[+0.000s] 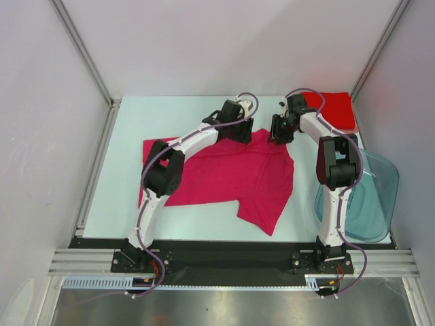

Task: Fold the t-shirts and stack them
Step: Fold the tshirt

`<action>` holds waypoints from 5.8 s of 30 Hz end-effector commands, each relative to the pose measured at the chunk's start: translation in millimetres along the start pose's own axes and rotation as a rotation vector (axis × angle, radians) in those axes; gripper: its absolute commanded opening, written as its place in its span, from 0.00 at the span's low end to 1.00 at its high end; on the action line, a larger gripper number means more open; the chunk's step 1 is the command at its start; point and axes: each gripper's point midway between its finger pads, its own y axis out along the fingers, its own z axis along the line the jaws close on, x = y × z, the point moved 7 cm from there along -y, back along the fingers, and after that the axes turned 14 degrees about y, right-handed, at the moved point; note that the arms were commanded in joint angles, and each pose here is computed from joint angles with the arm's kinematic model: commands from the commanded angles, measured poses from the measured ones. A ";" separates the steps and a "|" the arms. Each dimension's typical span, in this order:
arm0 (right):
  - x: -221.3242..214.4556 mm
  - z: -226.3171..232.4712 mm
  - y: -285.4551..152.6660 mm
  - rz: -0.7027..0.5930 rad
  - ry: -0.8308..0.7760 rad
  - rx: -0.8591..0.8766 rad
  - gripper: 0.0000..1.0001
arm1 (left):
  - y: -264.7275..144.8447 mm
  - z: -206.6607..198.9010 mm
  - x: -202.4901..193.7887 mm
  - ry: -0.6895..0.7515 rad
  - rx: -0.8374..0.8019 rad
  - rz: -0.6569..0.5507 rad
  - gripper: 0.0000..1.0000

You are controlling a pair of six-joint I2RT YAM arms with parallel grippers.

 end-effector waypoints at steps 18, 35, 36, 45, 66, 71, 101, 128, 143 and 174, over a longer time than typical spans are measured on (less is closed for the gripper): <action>15.6 1.4 4.1 -0.025 0.013 0.045 0.42 | 15.0 -4.7 5.5 0.120 0.151 0.046 0.35; 1.9 0.9 -15.1 -0.020 0.050 0.091 0.00 | 3.8 17.8 16.0 0.101 0.224 0.036 0.04; -4.5 -1.5 -18.8 -0.014 0.055 0.081 0.00 | 4.3 17.9 14.9 0.100 0.223 0.041 0.04; -24.9 -11.3 -29.4 -0.067 0.047 0.081 0.00 | 9.4 20.3 7.4 0.100 0.217 0.062 0.07; -31.0 -30.5 -30.3 -0.007 0.109 0.008 0.01 | -19.8 22.8 9.4 0.154 0.227 0.172 0.54; -31.3 -26.7 -32.6 -0.001 0.114 0.032 0.11 | -39.7 9.7 19.7 0.116 0.145 0.145 0.57; -48.2 -13.5 -111.3 -0.048 0.103 -0.161 0.47 | -175.0 1.7 -7.1 -0.120 0.009 0.058 0.66; -191.0 -23.7 -139.3 0.043 0.143 -0.016 0.57 | -324.5 105.3 -302.3 -1.320 0.699 0.287 0.58; -193.0 -34.2 -141.3 0.016 0.173 -0.060 0.50 | -306.8 109.7 -330.1 -1.368 0.720 0.375 0.40; -236.7 -72.3 -88.8 0.158 0.474 -0.106 0.33 | -301.5 102.5 -331.1 -1.448 0.674 0.310 0.11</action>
